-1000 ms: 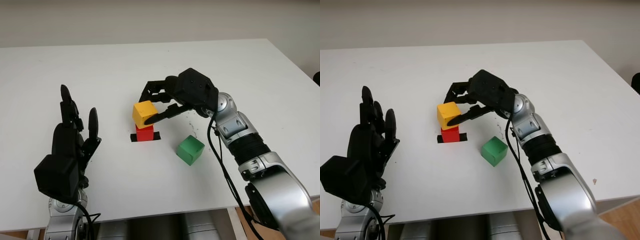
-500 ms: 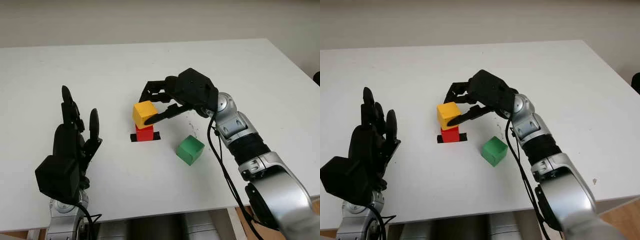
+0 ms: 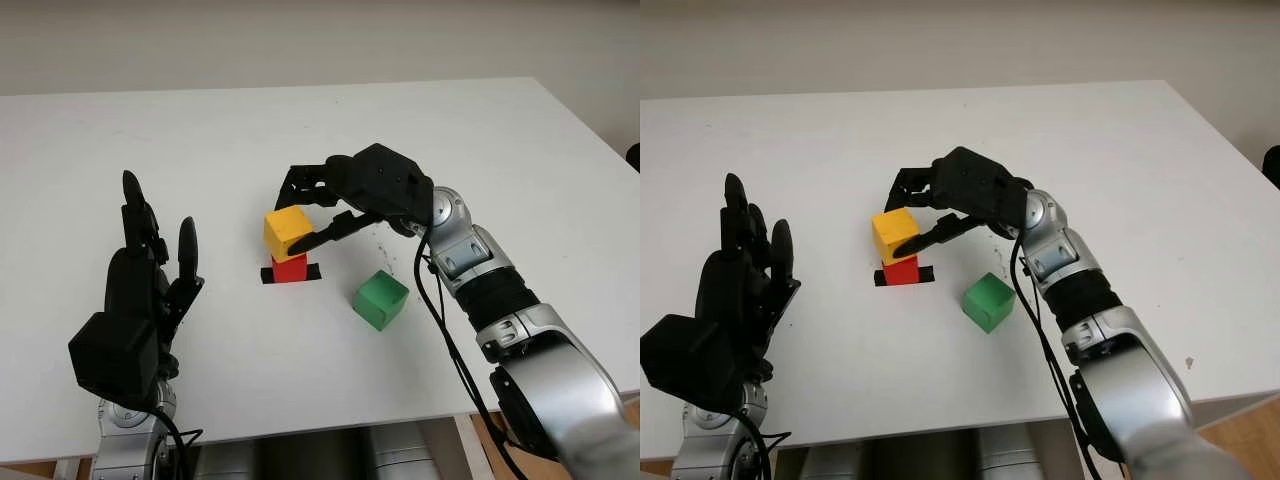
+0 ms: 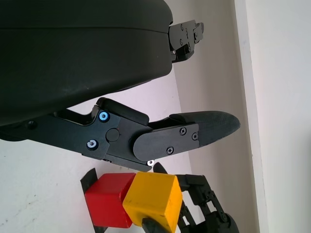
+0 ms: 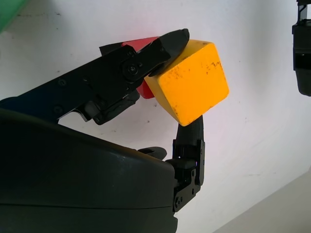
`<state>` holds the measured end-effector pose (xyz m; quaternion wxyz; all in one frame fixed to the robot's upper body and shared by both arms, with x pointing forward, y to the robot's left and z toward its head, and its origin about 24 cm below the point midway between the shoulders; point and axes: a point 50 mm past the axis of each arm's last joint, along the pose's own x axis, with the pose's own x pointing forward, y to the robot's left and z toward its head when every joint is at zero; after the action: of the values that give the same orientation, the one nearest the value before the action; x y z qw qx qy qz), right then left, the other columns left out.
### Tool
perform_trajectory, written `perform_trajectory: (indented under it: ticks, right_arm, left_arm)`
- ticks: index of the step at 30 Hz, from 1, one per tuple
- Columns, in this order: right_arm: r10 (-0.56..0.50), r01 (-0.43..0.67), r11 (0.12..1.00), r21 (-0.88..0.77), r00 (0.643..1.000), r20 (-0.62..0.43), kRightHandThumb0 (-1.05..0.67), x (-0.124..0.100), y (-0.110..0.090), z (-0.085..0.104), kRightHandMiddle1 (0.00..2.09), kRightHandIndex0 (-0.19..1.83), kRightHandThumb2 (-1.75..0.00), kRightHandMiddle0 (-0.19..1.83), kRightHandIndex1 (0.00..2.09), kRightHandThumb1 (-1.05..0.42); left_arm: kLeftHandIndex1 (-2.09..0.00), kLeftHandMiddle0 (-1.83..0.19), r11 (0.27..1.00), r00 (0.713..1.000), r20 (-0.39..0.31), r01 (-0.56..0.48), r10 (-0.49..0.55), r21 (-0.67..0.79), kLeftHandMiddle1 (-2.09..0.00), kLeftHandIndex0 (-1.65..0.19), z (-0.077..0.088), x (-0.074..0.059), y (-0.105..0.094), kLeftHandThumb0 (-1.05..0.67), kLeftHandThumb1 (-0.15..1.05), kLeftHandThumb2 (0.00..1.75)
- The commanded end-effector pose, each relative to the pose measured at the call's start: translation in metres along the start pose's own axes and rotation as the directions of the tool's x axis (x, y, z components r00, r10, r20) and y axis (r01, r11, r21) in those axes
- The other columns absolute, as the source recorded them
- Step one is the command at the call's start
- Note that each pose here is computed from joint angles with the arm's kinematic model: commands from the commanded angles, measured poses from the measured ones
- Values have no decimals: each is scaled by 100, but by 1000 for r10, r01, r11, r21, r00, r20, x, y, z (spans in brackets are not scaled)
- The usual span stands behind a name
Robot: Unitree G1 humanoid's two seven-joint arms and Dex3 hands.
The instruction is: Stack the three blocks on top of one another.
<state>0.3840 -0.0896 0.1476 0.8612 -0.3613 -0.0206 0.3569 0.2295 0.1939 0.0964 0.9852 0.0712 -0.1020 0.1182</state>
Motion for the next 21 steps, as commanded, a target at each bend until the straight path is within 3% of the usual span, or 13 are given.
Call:
perform_trajectory:
  ticks: [1,6,17,21]
  right_arm:
    - [-5,5,999,-35,1000,7,-55,-1,-3,2,139,30,-6,21,3,-97]
    - [0,0,998,-56,1000,11,-61,0,-2,1,110,24,-6,7,1,-96]
    - [-12,15,998,-62,999,40,-63,-1,-5,2,98,20,-5,-2,1,-98]
    - [10,-8,999,-47,998,55,-70,-3,-8,3,74,12,-5,-5,1,-95]
  left_arm:
    - [0,19,1000,1000,19,3,-3,-1,-1,19,4,0,0,-67,105,61]
    - [0,19,1000,1000,18,4,-4,-3,0,19,3,0,0,-67,105,59]
    - [0,19,1000,1000,12,5,-5,-7,0,19,3,-1,0,-68,105,59]
    - [0,19,1000,1000,19,8,-8,-2,0,19,3,-1,0,-69,105,60]
